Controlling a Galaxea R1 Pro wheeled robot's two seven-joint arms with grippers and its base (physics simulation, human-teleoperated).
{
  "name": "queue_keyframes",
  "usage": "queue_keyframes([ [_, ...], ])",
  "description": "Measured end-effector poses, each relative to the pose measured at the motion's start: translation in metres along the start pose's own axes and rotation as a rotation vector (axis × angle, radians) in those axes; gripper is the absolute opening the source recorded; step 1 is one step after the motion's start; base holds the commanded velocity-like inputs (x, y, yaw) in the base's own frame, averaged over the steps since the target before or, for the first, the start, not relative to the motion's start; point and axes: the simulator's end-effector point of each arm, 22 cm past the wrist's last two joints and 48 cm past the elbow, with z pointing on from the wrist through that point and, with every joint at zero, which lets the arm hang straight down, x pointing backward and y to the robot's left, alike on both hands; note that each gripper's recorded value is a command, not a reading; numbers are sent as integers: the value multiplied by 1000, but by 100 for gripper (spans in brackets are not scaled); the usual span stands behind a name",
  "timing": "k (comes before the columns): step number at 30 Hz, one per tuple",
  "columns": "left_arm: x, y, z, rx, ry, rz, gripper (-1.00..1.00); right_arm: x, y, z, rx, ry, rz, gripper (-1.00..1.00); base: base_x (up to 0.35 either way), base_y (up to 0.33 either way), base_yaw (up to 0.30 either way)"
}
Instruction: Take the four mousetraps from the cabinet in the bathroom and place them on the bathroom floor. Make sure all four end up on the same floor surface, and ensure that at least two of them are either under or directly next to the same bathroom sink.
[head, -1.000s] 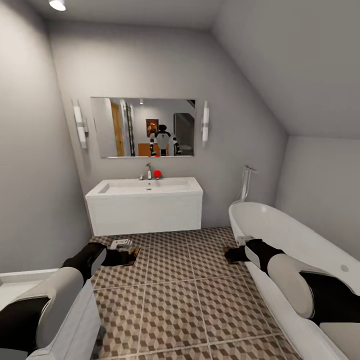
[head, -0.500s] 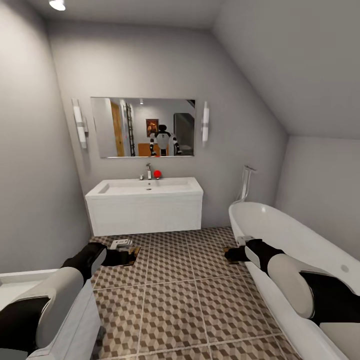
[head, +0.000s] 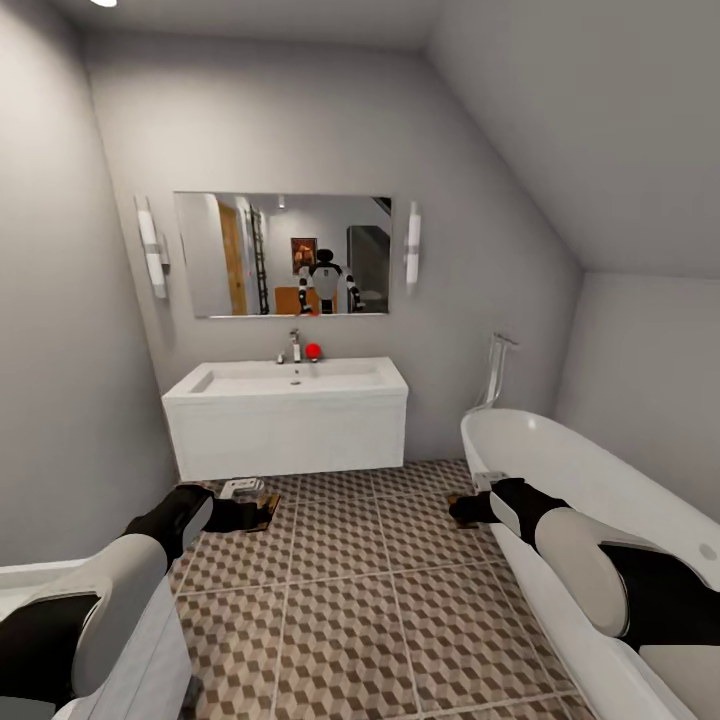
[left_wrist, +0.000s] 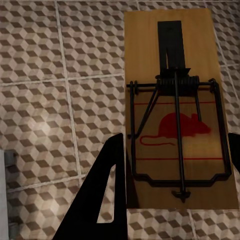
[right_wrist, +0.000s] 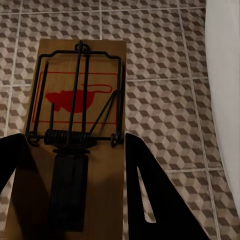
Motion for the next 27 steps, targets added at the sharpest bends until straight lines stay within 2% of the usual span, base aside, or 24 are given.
queue_keyframes([
  [12,0,0,0,1,0,0,-100,0,0,0,1,0,0,-100,271,0,0],
  [27,0,0,1,1,1,0,-100,0,0,1,1,1,0,-100,29,0,0],
])
